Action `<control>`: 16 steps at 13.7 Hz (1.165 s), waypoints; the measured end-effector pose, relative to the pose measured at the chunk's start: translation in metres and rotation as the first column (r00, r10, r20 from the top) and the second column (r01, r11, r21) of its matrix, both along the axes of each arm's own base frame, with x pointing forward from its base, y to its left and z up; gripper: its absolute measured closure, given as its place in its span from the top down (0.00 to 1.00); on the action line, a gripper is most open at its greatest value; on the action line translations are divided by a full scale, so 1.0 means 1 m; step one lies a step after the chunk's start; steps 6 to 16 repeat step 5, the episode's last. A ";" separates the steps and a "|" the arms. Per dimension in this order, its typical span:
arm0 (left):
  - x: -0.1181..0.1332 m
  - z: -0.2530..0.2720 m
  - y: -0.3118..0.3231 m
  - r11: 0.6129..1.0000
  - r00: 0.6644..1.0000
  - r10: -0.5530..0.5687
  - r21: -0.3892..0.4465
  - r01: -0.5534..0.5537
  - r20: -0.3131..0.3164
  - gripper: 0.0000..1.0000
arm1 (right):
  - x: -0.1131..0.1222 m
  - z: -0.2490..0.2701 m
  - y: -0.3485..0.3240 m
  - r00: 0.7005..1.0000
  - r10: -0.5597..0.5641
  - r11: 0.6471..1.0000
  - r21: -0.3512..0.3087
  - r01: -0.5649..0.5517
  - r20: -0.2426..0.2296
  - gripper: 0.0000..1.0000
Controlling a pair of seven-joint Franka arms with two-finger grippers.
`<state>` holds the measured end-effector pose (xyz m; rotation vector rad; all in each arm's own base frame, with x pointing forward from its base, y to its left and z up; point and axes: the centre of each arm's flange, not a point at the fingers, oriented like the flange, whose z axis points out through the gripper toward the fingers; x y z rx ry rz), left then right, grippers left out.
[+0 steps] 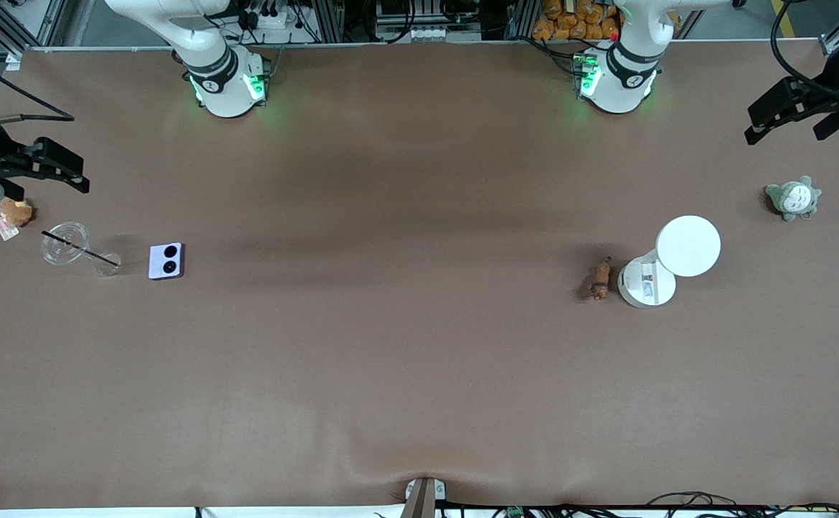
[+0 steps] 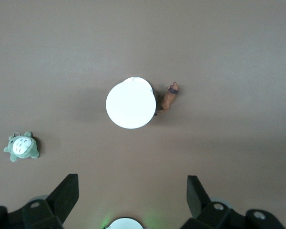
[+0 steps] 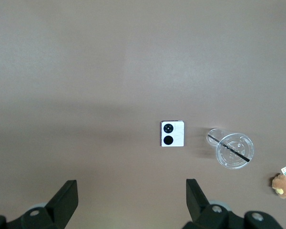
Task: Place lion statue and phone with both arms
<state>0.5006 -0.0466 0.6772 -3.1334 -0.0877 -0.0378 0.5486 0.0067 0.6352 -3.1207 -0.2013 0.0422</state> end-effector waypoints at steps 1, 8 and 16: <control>0.002 -0.003 0.000 1.000 1.000 -0.002 0.000 0.002 -0.006 1.00 | 0.000 0.000 0.000 1.000 0.000 1.000 0.000 0.000 0.000 1.00; 0.005 -0.007 0.000 1.000 1.000 -0.008 0.000 0.008 -0.014 1.00 | 0.000 0.000 0.000 1.000 0.000 1.000 0.000 0.000 0.000 1.00; 0.005 -0.007 0.000 1.000 1.000 -0.008 0.000 0.008 -0.014 1.00 | 0.000 0.000 0.000 1.000 0.000 1.000 0.000 0.000 0.000 1.00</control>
